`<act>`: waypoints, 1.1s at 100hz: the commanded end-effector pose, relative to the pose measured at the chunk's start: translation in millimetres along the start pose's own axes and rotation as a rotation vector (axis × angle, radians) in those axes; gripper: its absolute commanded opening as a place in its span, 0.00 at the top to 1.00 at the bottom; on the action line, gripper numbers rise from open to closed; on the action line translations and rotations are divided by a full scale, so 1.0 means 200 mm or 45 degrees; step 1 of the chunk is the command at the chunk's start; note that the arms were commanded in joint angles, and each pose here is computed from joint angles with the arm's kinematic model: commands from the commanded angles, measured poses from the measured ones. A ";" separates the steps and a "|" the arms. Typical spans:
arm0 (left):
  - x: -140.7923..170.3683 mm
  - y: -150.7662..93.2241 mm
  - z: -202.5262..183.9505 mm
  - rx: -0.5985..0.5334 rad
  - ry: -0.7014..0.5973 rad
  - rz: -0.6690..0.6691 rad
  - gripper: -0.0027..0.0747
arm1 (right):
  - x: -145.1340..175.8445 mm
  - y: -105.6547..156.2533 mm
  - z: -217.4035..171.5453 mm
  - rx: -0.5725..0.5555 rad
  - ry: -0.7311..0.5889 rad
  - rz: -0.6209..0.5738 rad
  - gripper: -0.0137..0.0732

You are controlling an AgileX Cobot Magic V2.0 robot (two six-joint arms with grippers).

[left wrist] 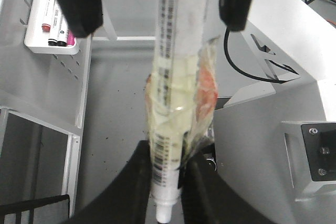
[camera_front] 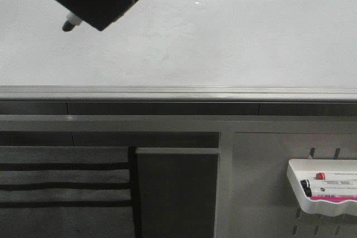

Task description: Write number 3 on whiteboard

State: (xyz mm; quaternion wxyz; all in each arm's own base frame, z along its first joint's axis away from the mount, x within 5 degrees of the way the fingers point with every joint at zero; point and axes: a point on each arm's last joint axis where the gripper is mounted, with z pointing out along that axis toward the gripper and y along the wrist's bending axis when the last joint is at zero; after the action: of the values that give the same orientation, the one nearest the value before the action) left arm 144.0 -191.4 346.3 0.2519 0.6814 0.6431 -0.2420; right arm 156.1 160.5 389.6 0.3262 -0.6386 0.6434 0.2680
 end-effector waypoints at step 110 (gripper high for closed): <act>-0.07 -0.02 -0.07 -0.048 -0.117 -0.016 0.91 | -0.18 0.00 0.00 -0.018 0.150 0.038 0.66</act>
State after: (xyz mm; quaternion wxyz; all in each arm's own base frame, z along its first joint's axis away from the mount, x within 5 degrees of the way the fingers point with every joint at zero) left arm 145.2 -191.7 347.1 0.2558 0.6733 0.6503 -0.2416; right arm 163.6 186.3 402.3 0.2623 -0.6436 0.6815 0.2291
